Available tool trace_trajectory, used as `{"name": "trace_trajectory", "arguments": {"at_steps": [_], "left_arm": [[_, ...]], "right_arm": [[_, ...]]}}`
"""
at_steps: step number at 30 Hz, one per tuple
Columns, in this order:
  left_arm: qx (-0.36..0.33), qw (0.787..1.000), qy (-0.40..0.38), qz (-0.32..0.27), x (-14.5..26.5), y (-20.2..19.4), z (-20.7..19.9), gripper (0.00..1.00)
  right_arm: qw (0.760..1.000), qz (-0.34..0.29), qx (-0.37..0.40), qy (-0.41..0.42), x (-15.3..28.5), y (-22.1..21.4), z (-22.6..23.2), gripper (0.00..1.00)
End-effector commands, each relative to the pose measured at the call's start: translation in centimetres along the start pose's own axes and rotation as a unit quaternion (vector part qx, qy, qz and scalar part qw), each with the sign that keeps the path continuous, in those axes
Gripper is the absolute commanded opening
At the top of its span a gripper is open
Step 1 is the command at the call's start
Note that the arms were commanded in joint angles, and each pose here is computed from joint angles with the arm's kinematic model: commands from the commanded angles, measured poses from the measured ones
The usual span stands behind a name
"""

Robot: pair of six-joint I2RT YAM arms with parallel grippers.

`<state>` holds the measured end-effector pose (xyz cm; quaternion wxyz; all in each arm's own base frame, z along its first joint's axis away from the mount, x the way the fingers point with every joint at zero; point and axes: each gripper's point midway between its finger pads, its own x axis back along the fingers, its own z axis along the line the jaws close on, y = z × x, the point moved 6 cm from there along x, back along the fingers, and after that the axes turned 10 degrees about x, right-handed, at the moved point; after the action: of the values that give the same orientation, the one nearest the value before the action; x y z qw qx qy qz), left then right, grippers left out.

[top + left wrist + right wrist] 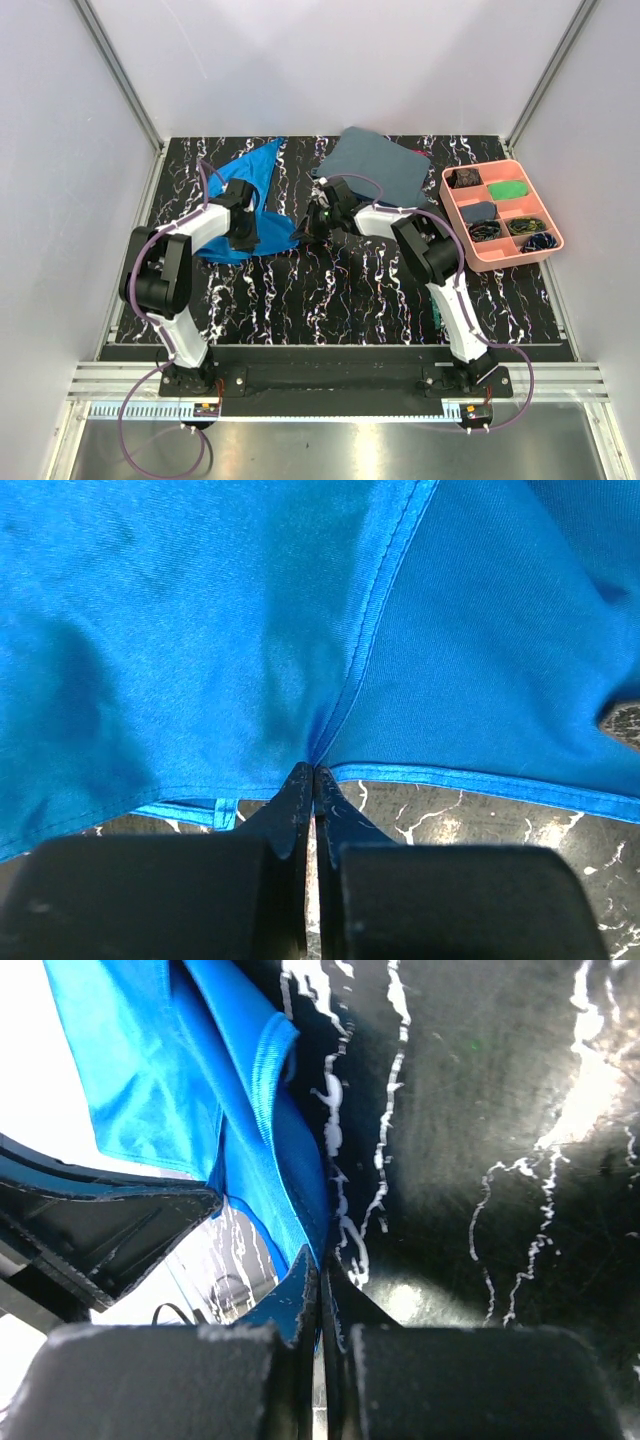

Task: Fold the napkin into a case and place the utensils inside
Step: Pick up the crumpled napkin from the center of the board.

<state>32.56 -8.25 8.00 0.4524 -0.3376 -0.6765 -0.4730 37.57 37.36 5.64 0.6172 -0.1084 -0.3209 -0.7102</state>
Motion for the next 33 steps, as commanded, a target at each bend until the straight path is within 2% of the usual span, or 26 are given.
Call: {"name": "trace_trajectory", "arguments": {"at_steps": [1, 2, 4, 5, 7, 8, 12, 17, 20, 24, 27, 28, 30, 31, 32, 33], "left_arm": [[0.034, 0.996, -0.066, -0.054, 3.9, 2.1, -0.6, 0.00], [0.053, 0.990, -0.098, -0.092, 6.5, 3.4, -0.3, 0.00], [0.081, 0.977, -0.158, -0.118, 9.8, 4.2, -0.2, 0.00], [0.098, 0.962, -0.190, -0.171, 13.3, 5.4, 0.6, 0.00], [0.111, 0.940, -0.254, -0.201, 16.9, 5.6, 0.7, 0.00], [0.114, 0.916, -0.288, -0.257, 20.4, 6.3, 1.5, 0.00], [0.099, 0.854, -0.381, -0.340, 28.4, 5.4, 1.4, 0.00], [0.115, 0.777, -0.418, -0.457, 38.0, 3.0, 2.6, 0.00], [0.177, 0.732, -0.413, -0.512, 42.5, 1.3, 3.7, 0.00], [0.221, 0.673, -0.412, -0.574, 47.7, -2.0, 5.1, 0.00], [0.233, 0.646, -0.391, -0.612, 50.5, -4.5, 6.3, 0.00], [0.237, 0.649, -0.382, -0.614, 50.8, -5.3, 6.6, 0.00], [0.238, 0.637, -0.370, -0.633, 52.3, -6.6, 7.2, 0.00], [0.239, 0.643, -0.367, -0.628, 52.3, -7.5, 7.3, 0.00], [0.253, 0.633, -0.354, -0.640, 52.8, -8.0, 8.0, 0.00], [0.260, 0.631, -0.350, -0.642, 52.9, -8.4, 8.3, 0.00]], "right_arm": [[0.996, -0.035, 0.071, 0.031, 3.7, 2.8, 3.6, 0.00], [0.996, -0.037, 0.081, 0.030, 4.3, 3.2, 3.8, 0.00], [0.992, -0.038, 0.118, 0.017, 6.5, 4.2, 4.5, 0.00], [0.990, -0.040, 0.135, 0.013, 7.4, 4.5, 5.1, 0.00], [0.982, -0.047, 0.185, 0.009, 10.3, 5.2, 7.2, 0.00], [0.978, -0.053, 0.200, 0.009, 11.3, 5.4, 8.0, 0.00], [0.965, -0.078, 0.249, 0.032, 16.7, 6.0, 13.5, 0.00], [0.934, -0.153, 0.316, 0.069, 26.0, 5.2, 21.2, 0.00], [0.915, -0.187, 0.345, 0.089, 31.3, 3.6, 24.8, 0.00], [0.889, -0.241, 0.372, 0.115, 38.1, 0.3, 28.3, 0.00], [0.874, -0.278, 0.381, 0.119, 41.7, -2.1, 29.1, 0.00], [0.870, -0.288, 0.382, 0.120, 42.4, -2.7, 29.2, 0.00], [0.862, -0.319, 0.374, 0.124, 44.2, -4.2, 29.3, 0.00], [0.863, -0.328, 0.365, 0.124, 44.6, -4.6, 29.1, 0.00], [0.865, -0.337, 0.351, 0.120, 44.3, -4.6, 28.6, 0.00], [0.864, -0.348, 0.336, 0.138, 45.3, -5.5, 28.9, 0.00]]}}
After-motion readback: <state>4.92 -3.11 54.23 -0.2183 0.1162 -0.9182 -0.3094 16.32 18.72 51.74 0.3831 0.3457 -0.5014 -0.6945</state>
